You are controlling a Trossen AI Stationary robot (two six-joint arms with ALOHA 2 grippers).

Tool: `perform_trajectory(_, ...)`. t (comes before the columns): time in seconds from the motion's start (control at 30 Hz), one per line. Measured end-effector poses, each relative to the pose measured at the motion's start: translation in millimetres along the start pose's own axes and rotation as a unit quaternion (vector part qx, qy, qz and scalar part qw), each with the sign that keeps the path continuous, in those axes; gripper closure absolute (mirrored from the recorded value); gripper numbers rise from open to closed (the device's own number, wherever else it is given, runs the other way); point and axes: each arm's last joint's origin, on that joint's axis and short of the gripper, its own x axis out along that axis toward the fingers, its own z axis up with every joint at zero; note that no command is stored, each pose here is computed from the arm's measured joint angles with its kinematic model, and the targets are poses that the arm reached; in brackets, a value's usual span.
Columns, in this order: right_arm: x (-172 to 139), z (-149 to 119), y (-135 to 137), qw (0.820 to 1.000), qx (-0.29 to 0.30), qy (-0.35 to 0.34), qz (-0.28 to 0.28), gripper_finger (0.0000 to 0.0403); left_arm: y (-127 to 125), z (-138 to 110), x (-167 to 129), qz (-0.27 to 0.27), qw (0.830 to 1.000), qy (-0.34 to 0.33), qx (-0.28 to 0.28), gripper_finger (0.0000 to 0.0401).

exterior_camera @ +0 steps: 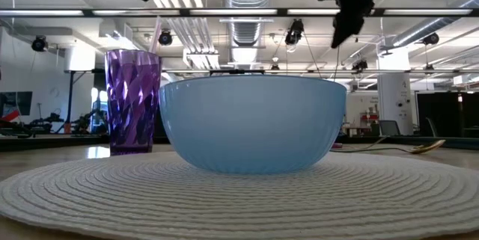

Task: Pick & Place Utensil
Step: Put the spoon into the bowl

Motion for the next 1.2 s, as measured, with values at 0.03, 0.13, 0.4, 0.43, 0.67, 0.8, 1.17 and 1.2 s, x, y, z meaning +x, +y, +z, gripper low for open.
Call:
perform_trajectory(0.03, 4, -4, 0, 1.000, 0.005, 0.014, 0.000, 0.0202, -1, -2, 4, -0.006, 1.000, -0.007, 0.000, 0.0188)
perform_trajectory(0.13, 14, -16, -1, 0.998, 0.019, 0.057, 0.002, 0.0202, -4, -9, 16, -0.012, 1.000, -0.019, -0.007, 0.0187)
perform_trajectory(0.4, 44, -43, 10, 0.992, 0.019, 0.126, 0.011, 0.0202, -7, -20, 36, -0.020, 1.000, -0.013, -0.016, 0.0188)
perform_trajectory(0.43, 47, -46, 12, 0.991, 0.018, 0.130, 0.012, 0.0202, -7, -20, 36, -0.020, 1.000, -0.014, -0.016, 0.0188)
perform_trajectory(0.67, 74, -62, 35, 0.991, -0.017, 0.126, 0.030, 0.0202, -7, -12, 27, -0.028, 0.999, -0.035, -0.015, 0.0188)
perform_trajectory(0.8, 87, -71, 43, 0.993, -0.037, 0.112, 0.031, 0.0202, -10, -8, 23, -0.032, 0.998, -0.044, -0.010, 0.0188)
perform_trajectory(1.17, 101, -83, 41, 0.994, -0.030, 0.103, -0.021, 0.0202, -25, -8, 22, -0.060, 0.997, -0.041, -0.033, 0.0188)
perform_trajectory(1.2, 101, -83, 41, 0.994, -0.029, 0.101, -0.025, 0.0202, -27, -8, 23, -0.063, 0.997, -0.040, -0.034, 0.0188)
